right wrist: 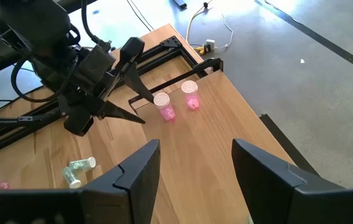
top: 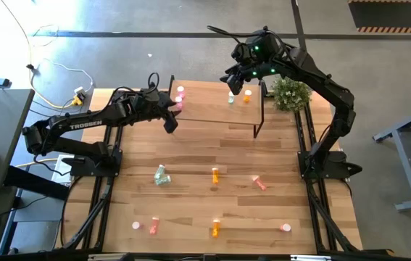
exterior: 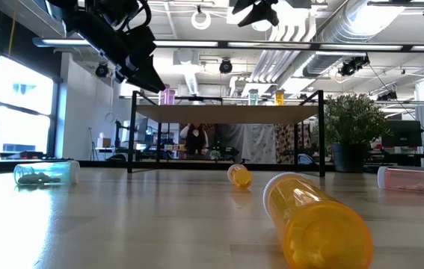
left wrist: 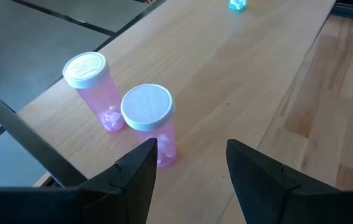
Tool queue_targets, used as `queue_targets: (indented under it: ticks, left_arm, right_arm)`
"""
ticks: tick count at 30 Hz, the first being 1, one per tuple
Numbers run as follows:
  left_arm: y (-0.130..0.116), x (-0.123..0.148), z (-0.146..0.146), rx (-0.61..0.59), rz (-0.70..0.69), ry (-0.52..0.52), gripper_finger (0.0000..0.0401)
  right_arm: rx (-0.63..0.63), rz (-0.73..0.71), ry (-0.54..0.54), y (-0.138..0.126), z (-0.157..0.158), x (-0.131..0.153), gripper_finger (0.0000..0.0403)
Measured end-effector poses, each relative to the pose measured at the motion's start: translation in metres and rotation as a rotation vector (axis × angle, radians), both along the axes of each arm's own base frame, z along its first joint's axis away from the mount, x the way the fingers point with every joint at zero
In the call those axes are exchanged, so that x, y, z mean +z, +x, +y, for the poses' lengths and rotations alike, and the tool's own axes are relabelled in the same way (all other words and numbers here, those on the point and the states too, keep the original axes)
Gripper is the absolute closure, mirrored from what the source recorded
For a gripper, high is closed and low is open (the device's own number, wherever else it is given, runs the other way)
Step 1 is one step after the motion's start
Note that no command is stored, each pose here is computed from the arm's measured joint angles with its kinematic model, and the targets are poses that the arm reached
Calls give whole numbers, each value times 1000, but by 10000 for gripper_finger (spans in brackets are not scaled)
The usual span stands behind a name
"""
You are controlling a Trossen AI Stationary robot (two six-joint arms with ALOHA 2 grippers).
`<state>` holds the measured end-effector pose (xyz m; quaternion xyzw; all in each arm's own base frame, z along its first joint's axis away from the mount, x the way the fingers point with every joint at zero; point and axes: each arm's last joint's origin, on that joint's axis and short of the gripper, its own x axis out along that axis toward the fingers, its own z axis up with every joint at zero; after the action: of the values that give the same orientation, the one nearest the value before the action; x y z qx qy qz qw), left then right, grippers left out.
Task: Pick and place medicine bottles onto shelf by color
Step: Put the top violet pill bottle aligned with the other violet pill bottle on the shelf, then put the top orange pill bottle aligned with the other orange pill bottle on the shelf
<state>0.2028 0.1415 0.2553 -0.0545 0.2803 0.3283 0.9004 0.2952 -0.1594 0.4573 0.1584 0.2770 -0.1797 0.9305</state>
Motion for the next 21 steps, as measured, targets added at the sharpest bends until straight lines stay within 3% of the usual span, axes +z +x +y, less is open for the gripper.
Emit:
queue_targets:
  ticks: [10,21]
  left_arm:
    - [-2,3,-1,13,-7,8,217]
    - [-18,28,-14,27,-167,-14,217]
  right_arm:
    - [-8,-3,11,0,0,0,213]
    - [-22,52,127,1,13,-7,213]
